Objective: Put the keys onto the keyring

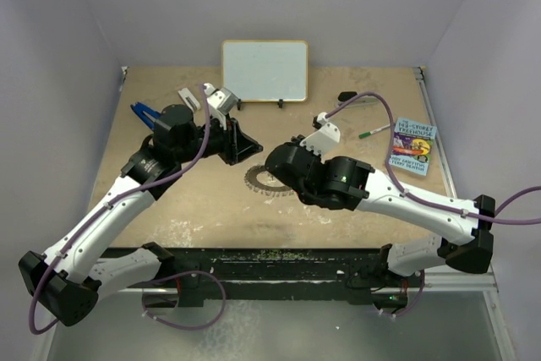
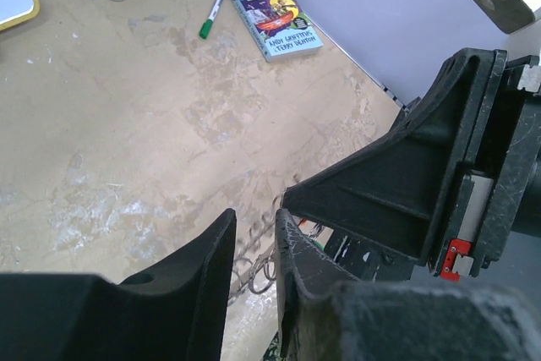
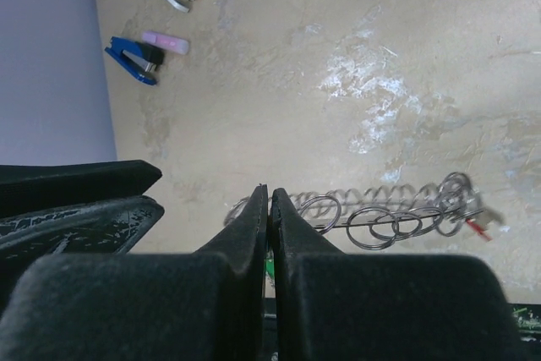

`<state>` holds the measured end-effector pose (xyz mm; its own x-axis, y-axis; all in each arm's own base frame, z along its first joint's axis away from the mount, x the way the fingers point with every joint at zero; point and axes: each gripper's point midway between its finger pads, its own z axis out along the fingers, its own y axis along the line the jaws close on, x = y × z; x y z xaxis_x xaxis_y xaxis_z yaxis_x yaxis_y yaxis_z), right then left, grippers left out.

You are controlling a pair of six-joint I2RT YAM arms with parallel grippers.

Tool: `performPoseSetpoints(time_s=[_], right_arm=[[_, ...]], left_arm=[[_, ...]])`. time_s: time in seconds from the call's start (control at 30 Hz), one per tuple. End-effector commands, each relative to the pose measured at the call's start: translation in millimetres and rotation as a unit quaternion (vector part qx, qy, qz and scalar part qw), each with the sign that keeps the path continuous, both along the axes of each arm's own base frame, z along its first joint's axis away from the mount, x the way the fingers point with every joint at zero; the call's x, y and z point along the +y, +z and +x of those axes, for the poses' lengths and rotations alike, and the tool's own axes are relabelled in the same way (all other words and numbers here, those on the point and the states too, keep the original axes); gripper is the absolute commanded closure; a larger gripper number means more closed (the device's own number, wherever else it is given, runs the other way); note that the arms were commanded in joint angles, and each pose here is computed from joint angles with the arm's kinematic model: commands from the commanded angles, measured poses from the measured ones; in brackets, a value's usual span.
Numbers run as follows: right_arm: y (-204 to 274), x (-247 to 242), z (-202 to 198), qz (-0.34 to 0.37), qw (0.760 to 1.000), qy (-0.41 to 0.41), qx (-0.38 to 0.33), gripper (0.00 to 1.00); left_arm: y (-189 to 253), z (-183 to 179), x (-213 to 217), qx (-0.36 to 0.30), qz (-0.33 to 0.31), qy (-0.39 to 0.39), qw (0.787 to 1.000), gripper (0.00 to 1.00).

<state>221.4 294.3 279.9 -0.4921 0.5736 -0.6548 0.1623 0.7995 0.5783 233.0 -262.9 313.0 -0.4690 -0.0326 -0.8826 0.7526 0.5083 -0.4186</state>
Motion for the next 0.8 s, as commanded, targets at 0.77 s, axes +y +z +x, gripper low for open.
performPoseSetpoints(time_s=[0.77], right_arm=[[40, 7, 10, 0.055, 0.998, -0.024, -0.036, 1.00]], left_arm=[[10, -39, -20, 0.015, -0.080, -0.103, 0.991, 0.67]])
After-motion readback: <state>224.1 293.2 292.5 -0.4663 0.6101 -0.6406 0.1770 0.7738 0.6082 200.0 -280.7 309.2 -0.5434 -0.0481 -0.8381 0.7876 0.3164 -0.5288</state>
